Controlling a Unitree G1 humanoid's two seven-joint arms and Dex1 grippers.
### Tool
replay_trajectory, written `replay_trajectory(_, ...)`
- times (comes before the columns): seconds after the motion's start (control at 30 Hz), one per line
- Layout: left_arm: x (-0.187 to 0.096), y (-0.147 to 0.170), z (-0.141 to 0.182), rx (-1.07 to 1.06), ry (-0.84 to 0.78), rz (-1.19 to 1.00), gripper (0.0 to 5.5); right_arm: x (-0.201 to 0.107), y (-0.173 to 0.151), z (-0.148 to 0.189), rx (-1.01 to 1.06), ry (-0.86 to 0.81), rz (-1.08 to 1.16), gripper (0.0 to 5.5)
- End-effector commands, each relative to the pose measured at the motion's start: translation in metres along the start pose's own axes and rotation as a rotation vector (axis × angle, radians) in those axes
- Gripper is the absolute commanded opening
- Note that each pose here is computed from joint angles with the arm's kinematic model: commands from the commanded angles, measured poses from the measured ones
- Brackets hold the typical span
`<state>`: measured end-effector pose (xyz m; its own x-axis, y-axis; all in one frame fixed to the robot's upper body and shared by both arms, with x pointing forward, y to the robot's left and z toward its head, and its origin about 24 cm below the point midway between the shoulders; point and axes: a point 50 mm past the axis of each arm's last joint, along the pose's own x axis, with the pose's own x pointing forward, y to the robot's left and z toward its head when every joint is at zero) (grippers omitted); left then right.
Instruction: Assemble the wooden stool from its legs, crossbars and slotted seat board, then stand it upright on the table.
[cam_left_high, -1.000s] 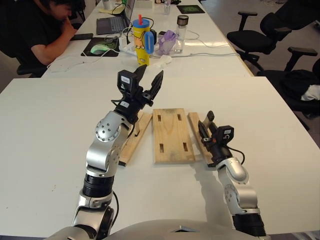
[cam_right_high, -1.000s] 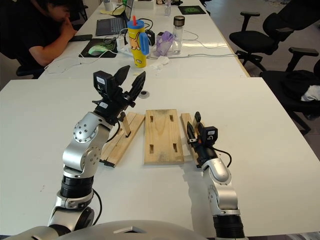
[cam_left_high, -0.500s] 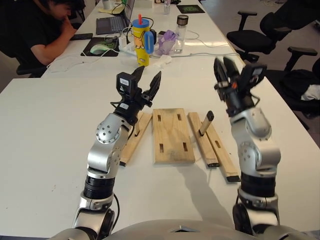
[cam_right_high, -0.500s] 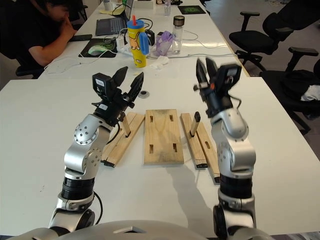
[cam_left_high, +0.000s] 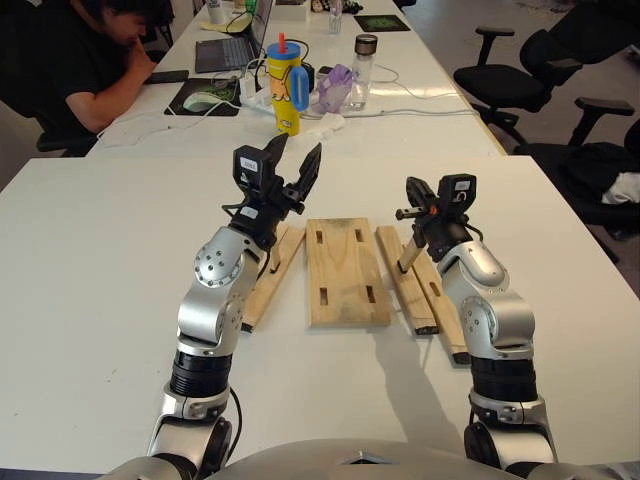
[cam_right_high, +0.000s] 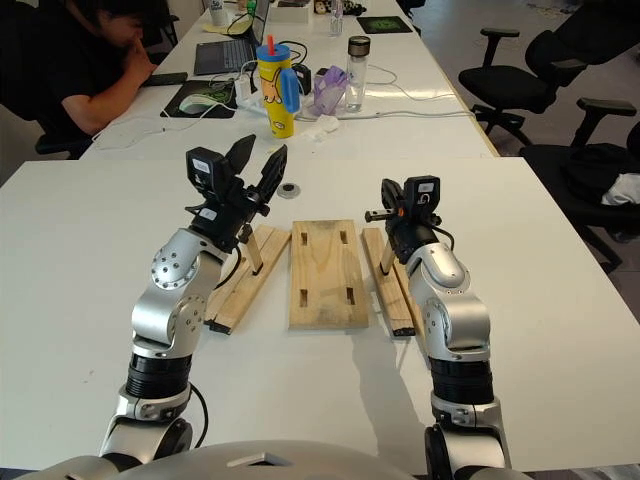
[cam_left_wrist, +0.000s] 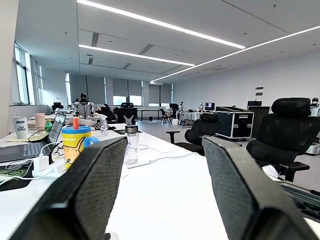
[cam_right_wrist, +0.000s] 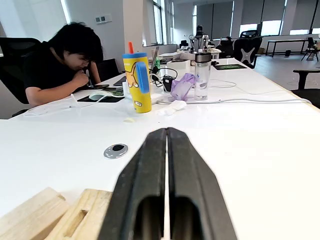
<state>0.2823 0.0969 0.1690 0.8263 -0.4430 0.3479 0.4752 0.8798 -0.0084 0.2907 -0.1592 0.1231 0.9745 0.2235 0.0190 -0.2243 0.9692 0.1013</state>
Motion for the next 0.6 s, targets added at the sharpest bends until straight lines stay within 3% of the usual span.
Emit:
replay_trajectory(0.03, 0.003, 0.002, 0.002, 0.013, -0.003, 0.000, 2.81, 0.002, -0.009, -0.017, 0.006, 0.085, -0.048, 0.01)
replay_trajectory(0.3, 0.003, 0.004, 0.003, 0.027, -0.011, 0.011, 2.81, 0.004, 0.000, 0.066, -0.042, -0.326, 0.006, 0.01)
replay_trajectory(0.47, 0.002, 0.020, 0.034, 0.204, -0.084, 0.103, 2.81, -0.002, 0.007, 0.068, -0.088, -0.335, 0.012, 0.01)
replay_trajectory(0.6, -0.024, 0.034, 0.054, 0.237, -0.083, 0.168, 2.81, -0.011, 0.008, 0.055, -0.128, -0.290, -0.009, 0.01)
